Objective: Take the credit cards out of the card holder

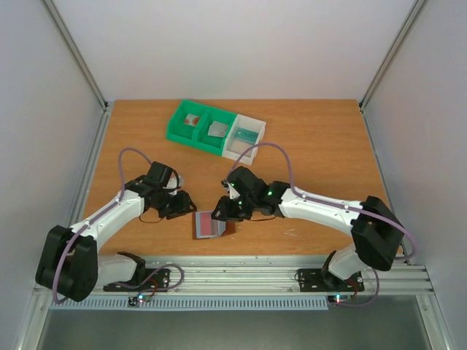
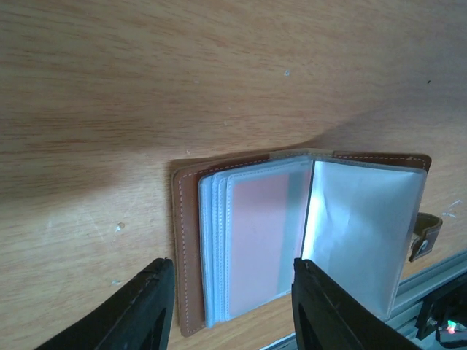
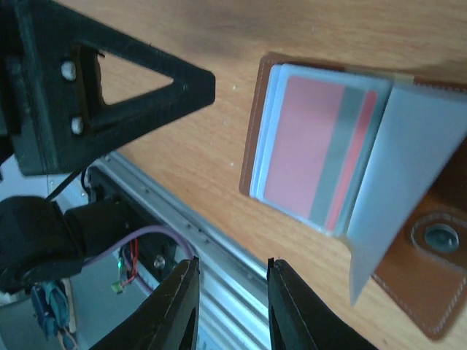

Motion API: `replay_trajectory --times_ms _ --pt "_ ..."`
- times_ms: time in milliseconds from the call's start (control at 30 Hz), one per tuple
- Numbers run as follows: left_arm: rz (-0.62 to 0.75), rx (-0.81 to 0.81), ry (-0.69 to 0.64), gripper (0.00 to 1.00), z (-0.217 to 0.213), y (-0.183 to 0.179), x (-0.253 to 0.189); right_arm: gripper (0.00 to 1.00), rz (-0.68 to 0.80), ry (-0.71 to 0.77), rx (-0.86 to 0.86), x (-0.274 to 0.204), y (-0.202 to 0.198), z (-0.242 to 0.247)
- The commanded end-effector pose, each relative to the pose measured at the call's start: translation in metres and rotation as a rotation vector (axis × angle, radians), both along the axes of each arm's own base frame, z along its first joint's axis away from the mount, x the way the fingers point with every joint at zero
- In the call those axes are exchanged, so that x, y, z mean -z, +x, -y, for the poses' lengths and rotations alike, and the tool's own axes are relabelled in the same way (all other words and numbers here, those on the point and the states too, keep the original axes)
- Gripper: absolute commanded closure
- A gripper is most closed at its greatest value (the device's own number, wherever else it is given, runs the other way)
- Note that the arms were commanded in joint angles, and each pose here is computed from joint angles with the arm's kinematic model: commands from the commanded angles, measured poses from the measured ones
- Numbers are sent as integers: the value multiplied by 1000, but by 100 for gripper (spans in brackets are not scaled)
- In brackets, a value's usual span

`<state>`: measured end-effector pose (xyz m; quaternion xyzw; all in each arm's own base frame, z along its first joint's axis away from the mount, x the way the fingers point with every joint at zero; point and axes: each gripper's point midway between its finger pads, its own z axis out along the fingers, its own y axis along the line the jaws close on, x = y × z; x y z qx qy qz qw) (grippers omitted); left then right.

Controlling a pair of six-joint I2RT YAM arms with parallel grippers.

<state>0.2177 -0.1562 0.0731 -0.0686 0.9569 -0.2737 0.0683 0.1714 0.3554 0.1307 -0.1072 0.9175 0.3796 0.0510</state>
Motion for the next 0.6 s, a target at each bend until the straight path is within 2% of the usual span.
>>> replay_trajectory --times_ms 0,200,400,567 --pt "50 3 -80 56 14 13 0 73 28 8 33 4 17 -18" --pt "33 -1 -116 63 22 11 16 73 17 -74 36 36 23 -18" --pt "18 8 -138 67 26 8 29 73 17 -196 68 69 24 3" --pt "4 12 -191 78 35 9 35 75 16 -294 90 94 19 27"
